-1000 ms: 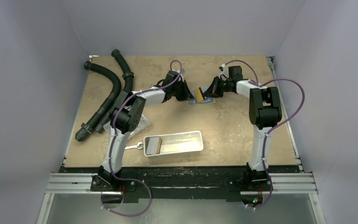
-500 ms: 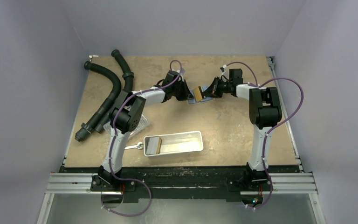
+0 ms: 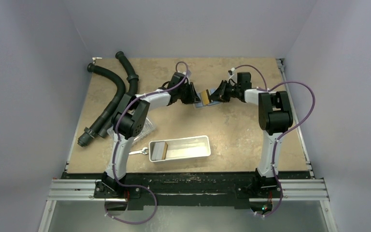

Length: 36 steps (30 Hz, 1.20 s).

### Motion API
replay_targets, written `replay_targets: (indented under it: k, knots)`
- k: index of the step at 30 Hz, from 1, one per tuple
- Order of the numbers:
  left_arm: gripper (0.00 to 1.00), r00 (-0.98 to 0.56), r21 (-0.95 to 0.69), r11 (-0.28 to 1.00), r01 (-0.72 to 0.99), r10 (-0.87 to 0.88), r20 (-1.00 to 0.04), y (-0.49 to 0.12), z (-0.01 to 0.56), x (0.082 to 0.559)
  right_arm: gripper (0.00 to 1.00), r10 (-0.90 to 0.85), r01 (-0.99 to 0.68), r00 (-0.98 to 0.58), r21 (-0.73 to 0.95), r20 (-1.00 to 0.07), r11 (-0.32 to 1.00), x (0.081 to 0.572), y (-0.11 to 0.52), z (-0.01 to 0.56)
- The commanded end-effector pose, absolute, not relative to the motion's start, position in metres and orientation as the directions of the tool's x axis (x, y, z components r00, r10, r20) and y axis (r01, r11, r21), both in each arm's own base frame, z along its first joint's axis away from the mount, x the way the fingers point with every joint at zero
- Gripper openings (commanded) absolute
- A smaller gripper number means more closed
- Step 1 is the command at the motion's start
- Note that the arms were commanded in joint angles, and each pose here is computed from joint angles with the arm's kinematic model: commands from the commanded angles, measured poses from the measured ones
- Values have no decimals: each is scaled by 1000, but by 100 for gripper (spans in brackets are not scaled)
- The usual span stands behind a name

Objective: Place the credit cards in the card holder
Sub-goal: Insert the credit card into the card holder.

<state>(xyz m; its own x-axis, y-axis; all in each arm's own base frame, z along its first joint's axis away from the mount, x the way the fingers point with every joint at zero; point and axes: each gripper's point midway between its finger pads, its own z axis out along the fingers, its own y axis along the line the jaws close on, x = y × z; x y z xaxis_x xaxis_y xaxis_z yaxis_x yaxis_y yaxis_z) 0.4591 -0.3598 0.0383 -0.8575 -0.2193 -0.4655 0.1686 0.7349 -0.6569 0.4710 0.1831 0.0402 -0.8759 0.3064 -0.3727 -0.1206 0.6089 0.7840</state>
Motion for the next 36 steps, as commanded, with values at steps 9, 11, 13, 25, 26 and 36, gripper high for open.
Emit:
replay_targets:
  k: [9, 11, 13, 25, 26, 36]
  knots:
    - [6, -834, -522, 841, 144, -180, -521, -320, 42, 456, 41, 170, -113, -875, 534, -453, 838, 470, 170, 45]
    - [4, -840, -517, 844, 139, -176, -514, -319, 36, 454, 44, 153, -110, -869, 486, -470, 867, 471, 165, 48]
    - [3, -844, -510, 849, 134, -172, -508, -317, 29, 453, 49, 131, -98, -866, 420, -483, 902, 471, 159, 48]
    - [0, -853, -516, 846, 131, -170, -494, -319, 21, 451, 59, 62, -161, -846, 365, -529, 917, 476, 167, 55]
    - [0, -852, -518, 845, 132, -170, -494, -319, 21, 452, 58, 61, -174, -847, 384, -528, 907, 476, 171, 54]
    - [0, -865, -504, 856, 119, -160, -476, -319, 8, 453, 49, -48, -323, -823, 395, -566, 860, 471, 215, 51]
